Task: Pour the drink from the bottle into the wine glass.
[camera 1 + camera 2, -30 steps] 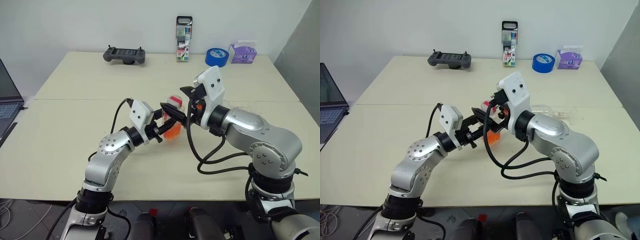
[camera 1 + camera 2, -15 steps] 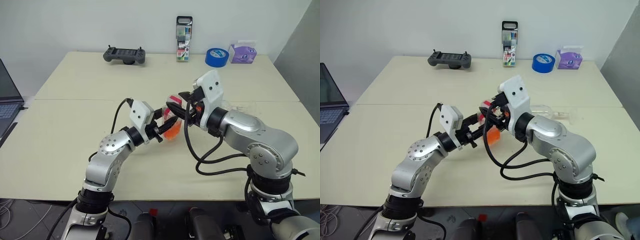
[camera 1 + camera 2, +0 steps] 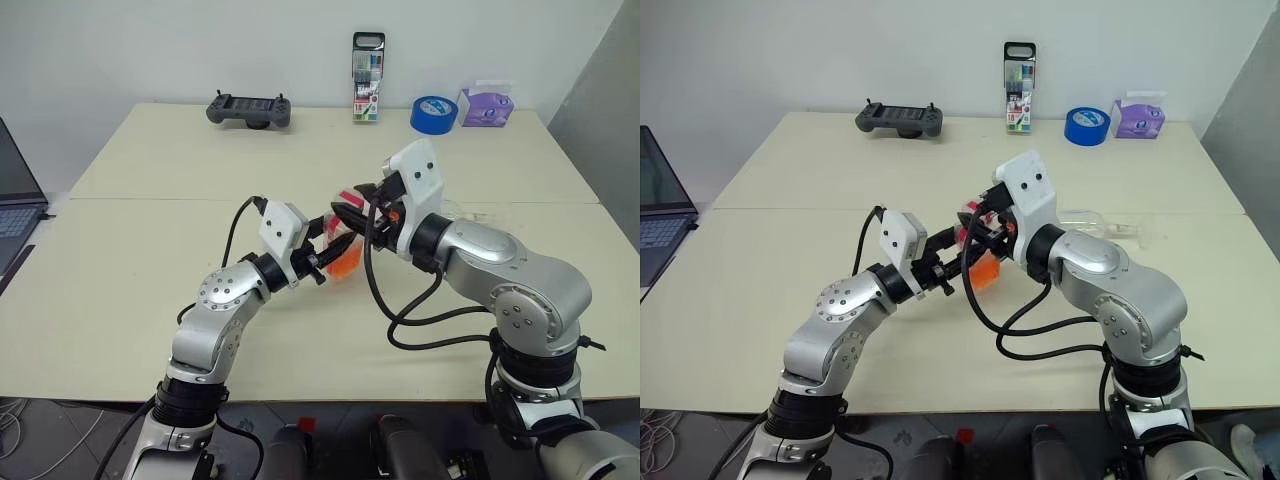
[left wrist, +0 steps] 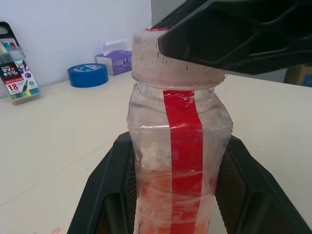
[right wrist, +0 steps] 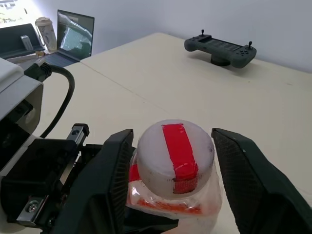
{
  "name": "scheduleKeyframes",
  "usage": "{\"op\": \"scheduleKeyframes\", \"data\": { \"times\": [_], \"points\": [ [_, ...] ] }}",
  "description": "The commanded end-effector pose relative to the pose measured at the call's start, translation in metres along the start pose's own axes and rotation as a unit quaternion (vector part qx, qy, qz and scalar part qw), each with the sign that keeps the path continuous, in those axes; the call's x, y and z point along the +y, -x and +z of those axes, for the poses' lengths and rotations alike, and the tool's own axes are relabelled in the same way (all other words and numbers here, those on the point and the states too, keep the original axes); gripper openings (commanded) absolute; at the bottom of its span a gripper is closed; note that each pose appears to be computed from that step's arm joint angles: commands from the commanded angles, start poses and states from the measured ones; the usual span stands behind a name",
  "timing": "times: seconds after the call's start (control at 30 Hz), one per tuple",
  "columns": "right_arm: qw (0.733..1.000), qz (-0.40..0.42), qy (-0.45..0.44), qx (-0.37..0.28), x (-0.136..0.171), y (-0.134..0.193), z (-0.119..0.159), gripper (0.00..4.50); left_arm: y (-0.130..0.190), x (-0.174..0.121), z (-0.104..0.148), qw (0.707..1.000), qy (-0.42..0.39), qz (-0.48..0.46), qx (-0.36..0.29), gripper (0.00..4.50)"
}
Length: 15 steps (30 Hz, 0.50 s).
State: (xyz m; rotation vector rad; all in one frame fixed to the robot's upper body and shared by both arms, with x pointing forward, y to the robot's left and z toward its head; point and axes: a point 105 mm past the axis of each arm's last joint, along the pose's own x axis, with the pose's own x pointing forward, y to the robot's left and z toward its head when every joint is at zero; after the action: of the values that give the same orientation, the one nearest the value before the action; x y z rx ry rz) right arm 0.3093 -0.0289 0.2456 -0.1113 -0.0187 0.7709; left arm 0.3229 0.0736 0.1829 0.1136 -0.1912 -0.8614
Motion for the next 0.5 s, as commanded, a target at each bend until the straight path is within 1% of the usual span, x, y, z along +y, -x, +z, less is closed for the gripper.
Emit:
{"op": "scheduleKeyframes", "data": {
  "times": [0.03,0.1,0.17,0.2,0.23,0.27,0.3,0.33,0.4,0.5],
  "points": [
    [1.000,-0.009,0.009,-0.015,-0.004,0.003,0.005,1.84,-0.003,-0.003,0.017,0.999,-0.021,-0.007,-0.034,1.72],
    [1.000,-0.003,0.014,-0.017,-0.007,0.003,0.004,1.84,-0.004,-0.003,0.018,0.999,-0.020,-0.008,-0.035,1.72],
    [0.998,0.051,0.027,-0.039,-0.003,0.002,0.009,1.84,-0.004,-0.003,0.019,0.999,-0.019,-0.009,-0.039,1.72],
    [0.994,0.095,0.029,-0.049,0.002,0.004,0.010,1.84,-0.005,-0.003,0.020,0.999,-0.018,-0.010,-0.040,1.72],
    [0.986,0.156,0.027,-0.057,0.009,0.009,0.010,1.84,-0.006,-0.003,0.021,0.999,-0.017,-0.012,-0.042,1.72],
    [0.969,0.242,0.024,-0.050,0.020,0.019,0.007,1.84,-0.007,-0.005,0.022,0.999,-0.012,-0.018,-0.043,1.72],
    [0.953,0.300,0.031,-0.035,0.025,0.026,0.002,1.84,-0.008,-0.006,0.022,0.999,-0.009,-0.023,-0.044,1.72],
    [0.942,0.331,0.057,-0.008,0.022,0.029,-0.008,1.84,-0.009,-0.008,0.023,0.999,-0.008,-0.027,-0.046,1.71],
    [0.934,0.344,0.091,0.022,0.006,0.026,-0.017,1.84,-0.009,-0.010,0.025,0.998,-0.008,-0.032,-0.049,1.71],
    [0.931,0.348,0.109,0.019,-0.013,0.018,-0.011,1.84,-0.008,-0.010,0.027,0.998,-0.010,-0.034,-0.051,1.71]
  ]
}}
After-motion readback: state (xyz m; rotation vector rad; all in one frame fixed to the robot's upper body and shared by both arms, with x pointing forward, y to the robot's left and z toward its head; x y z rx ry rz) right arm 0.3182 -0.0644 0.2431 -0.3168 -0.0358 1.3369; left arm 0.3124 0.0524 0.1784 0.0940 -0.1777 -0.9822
